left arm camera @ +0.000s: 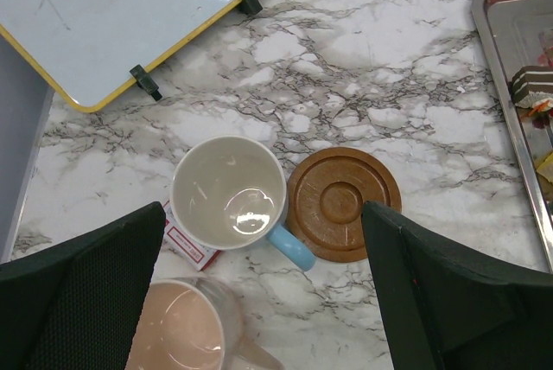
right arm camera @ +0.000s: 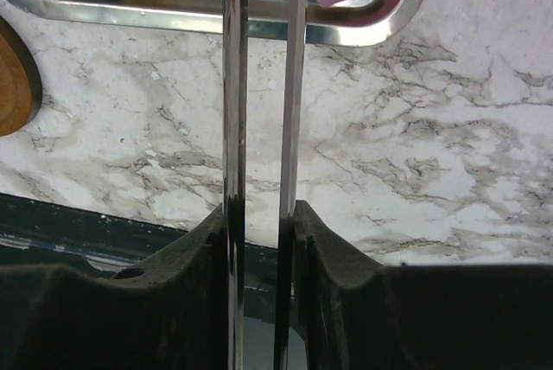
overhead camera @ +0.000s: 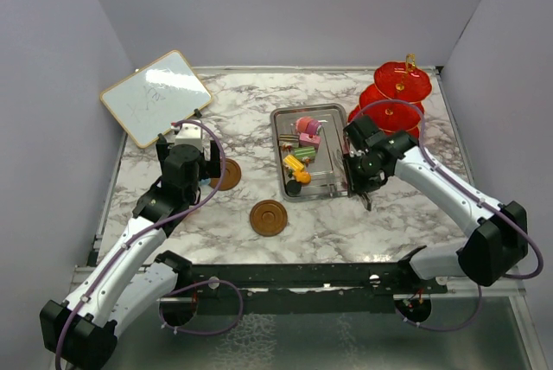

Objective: Serve the afternoon tea
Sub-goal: Adjust the dessert on the tray.

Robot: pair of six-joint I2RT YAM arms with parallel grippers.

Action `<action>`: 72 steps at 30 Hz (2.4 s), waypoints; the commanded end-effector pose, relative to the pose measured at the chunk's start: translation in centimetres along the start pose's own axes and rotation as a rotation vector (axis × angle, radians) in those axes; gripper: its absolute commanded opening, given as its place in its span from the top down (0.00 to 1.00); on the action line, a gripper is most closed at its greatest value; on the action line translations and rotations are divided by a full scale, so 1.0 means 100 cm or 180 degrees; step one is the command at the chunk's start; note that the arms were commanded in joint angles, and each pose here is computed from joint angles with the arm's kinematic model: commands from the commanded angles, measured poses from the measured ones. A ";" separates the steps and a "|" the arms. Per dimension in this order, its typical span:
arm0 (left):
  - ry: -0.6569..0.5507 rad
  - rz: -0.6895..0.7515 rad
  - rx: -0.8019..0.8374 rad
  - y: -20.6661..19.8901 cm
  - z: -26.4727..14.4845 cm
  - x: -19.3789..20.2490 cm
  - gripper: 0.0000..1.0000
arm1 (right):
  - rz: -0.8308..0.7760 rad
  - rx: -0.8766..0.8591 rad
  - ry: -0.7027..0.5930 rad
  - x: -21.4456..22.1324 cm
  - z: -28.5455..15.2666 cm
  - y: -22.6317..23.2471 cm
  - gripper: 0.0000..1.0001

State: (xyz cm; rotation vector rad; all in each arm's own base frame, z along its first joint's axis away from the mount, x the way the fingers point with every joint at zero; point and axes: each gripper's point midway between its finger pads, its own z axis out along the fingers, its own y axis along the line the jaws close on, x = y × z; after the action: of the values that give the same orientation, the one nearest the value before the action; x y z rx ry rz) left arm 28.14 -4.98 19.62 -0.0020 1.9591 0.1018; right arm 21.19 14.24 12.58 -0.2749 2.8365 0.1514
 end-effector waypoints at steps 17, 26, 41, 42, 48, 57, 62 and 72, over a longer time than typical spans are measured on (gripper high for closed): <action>-0.0081 -0.0029 0.0029 0.001 -0.004 -0.010 0.01 | 0.0125 0.0320 0.0230 0.022 -0.044 -0.019 0.63; -0.0075 -0.0022 0.0042 0.000 -0.003 -0.010 0.01 | 0.0107 0.0334 0.0472 0.037 -0.037 -0.020 0.61; -0.0044 -0.0007 0.0069 -0.003 -0.001 -0.008 0.01 | 0.0144 0.0137 0.0647 0.051 -0.036 -0.010 0.58; -0.0037 -0.0007 0.0066 -0.003 -0.001 -0.007 0.01 | 0.0147 0.0156 0.0646 0.051 -0.036 -0.011 0.59; -0.0038 0.0000 0.0069 -0.003 -0.001 -0.007 0.01 | 0.0152 0.0189 0.0683 0.051 -0.036 -0.012 0.62; -0.0031 0.0005 0.0081 -0.004 0.000 -0.007 0.01 | 0.0097 0.0388 0.0653 0.036 -0.032 -0.018 0.59; -0.0033 0.0011 0.0070 -0.003 0.000 -0.007 0.01 | 0.0035 0.0466 0.0676 0.032 -0.029 -0.022 0.57; -0.0041 0.0018 0.0061 -0.002 -0.001 -0.008 0.01 | -0.0043 0.0570 0.0655 0.021 -0.026 -0.025 0.56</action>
State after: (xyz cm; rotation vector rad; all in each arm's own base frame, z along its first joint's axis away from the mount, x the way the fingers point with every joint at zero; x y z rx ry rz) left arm 28.17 -5.22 19.42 0.0146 1.9674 0.0951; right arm 18.22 11.34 13.64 -0.2575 3.0567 -0.0979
